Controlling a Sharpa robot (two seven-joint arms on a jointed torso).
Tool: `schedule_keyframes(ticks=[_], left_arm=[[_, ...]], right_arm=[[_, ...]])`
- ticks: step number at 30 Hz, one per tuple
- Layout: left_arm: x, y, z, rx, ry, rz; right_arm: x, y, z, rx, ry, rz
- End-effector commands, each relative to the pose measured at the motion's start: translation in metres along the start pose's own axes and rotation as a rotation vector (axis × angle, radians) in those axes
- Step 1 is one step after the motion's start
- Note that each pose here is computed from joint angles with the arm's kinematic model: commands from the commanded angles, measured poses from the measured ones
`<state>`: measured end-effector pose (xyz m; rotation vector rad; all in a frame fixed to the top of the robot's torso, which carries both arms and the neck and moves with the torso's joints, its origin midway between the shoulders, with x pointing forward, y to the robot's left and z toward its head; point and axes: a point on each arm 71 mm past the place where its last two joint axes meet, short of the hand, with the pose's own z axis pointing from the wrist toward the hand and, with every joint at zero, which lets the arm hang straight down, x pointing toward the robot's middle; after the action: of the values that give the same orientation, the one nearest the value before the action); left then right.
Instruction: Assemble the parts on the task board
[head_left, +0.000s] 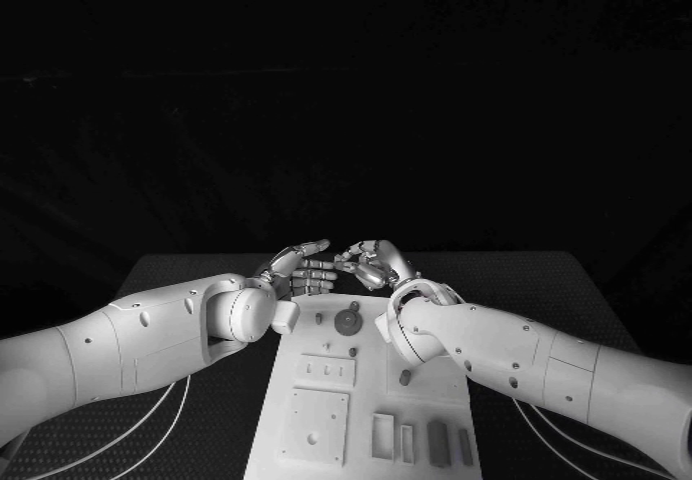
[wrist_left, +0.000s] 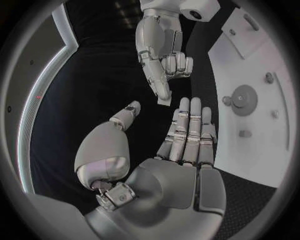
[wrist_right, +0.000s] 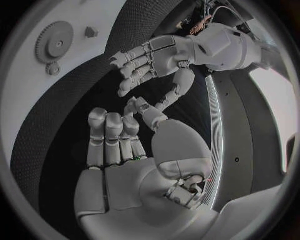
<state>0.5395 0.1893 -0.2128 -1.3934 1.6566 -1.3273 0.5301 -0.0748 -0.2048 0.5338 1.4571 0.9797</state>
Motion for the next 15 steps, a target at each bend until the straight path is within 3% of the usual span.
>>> schedule_keyframes(ticks=[1, 11, 13, 15], left_arm=[[-0.0026, -0.0020, -0.0002, 0.018, 0.005, 0.028], [-0.0122, -0.0086, -0.0077, 0.113, 0.013, 0.173], [-0.0149, -0.0110, -0.0082, 0.143, 0.012, 0.219], [-0.0167, -0.0157, -0.0103, 0.211, 0.020, 0.331]], right_arm=[[0.001, -0.002, -0.002, 0.006, 0.062, 0.050], [-0.021, -0.025, -0.011, 0.076, 0.192, 0.183], [-0.025, -0.030, -0.012, 0.097, 0.273, 0.235], [-0.031, -0.034, -0.013, 0.116, 0.313, 0.270]])
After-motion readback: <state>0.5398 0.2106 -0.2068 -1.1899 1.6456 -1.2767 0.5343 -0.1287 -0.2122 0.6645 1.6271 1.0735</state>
